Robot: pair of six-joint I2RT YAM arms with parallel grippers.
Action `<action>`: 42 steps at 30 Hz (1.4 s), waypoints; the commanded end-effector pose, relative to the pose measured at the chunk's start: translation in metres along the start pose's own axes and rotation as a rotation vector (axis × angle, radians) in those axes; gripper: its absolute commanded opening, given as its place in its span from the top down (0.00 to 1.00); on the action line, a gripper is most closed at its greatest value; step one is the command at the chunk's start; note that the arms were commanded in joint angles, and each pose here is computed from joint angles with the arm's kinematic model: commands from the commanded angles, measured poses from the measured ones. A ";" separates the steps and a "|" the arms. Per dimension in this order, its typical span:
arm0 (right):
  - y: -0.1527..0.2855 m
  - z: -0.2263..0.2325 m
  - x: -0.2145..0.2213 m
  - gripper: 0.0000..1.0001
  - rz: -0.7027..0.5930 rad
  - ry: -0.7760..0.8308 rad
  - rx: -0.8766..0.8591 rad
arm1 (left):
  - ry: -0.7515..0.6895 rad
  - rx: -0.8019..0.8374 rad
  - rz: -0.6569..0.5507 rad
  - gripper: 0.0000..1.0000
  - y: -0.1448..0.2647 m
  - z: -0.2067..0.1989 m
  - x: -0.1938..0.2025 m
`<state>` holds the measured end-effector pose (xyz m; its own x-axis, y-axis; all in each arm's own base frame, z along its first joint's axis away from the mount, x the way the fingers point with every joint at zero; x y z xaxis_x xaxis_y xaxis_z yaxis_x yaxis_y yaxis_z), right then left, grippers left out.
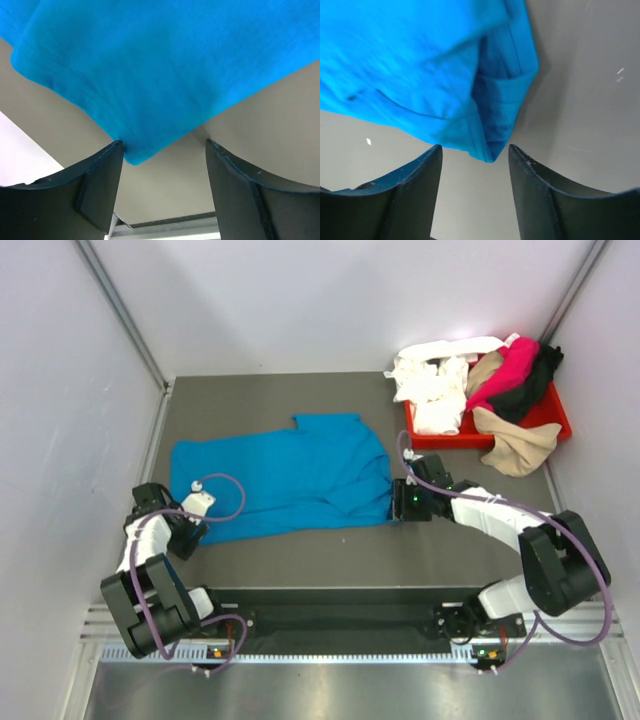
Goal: Fold and stack the t-shirts
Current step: Fold the tshirt
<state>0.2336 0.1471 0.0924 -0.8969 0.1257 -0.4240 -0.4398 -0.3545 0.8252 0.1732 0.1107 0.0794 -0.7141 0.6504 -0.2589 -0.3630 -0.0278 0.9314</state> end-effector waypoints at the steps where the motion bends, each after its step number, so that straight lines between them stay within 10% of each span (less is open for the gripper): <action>1: -0.010 0.005 -0.001 0.48 -0.020 -0.036 -0.059 | -0.096 -0.089 -0.058 0.29 -0.005 0.017 -0.008; 7: -0.017 -0.015 0.008 0.86 -0.013 -0.075 -0.004 | -0.090 -0.204 -0.094 0.43 -0.022 0.024 -0.008; 13: -0.010 -0.026 0.013 1.00 -0.001 -0.105 0.022 | -0.090 -0.158 -0.104 1.00 -0.028 0.010 -0.004; 28: 0.050 -0.040 0.097 1.00 0.122 -0.298 0.007 | -0.209 0.068 -0.040 1.00 0.009 -0.003 0.007; 29: 0.051 -0.041 0.100 0.94 0.129 -0.307 0.015 | -0.214 0.073 -0.029 0.99 0.010 -0.003 0.008; 30: 0.053 -0.041 0.098 0.60 0.119 -0.304 0.014 | -0.215 0.083 -0.025 0.91 0.011 -0.003 0.008; 33: 0.065 -0.031 0.074 0.34 0.041 -0.280 0.001 | -0.198 0.110 -0.043 0.02 0.027 0.005 -0.001; 39: 0.118 0.010 -0.040 0.31 -0.260 -0.066 0.019 | 0.070 0.022 -0.283 0.01 0.066 0.065 -0.063; 42: 0.113 0.035 -0.101 0.47 -0.346 0.036 0.001 | 0.333 -0.079 -0.377 0.08 0.068 0.109 -0.095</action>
<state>0.2214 0.1198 0.1993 -0.8090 0.2653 -0.5246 -0.5871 -0.3202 0.7435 0.2414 0.1321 0.1800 -0.6441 0.6048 -0.4683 -0.5424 0.0707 0.8372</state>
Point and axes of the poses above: each gripper's point midway between its finger pads, its own y axis back along the fingers, its own z axis along the line the jaws close on, x = y × z, the point moved 6 cm from there along y, back along the fingers, and after that the axes turned 7 degrees about -y, right-handed, at the moved point
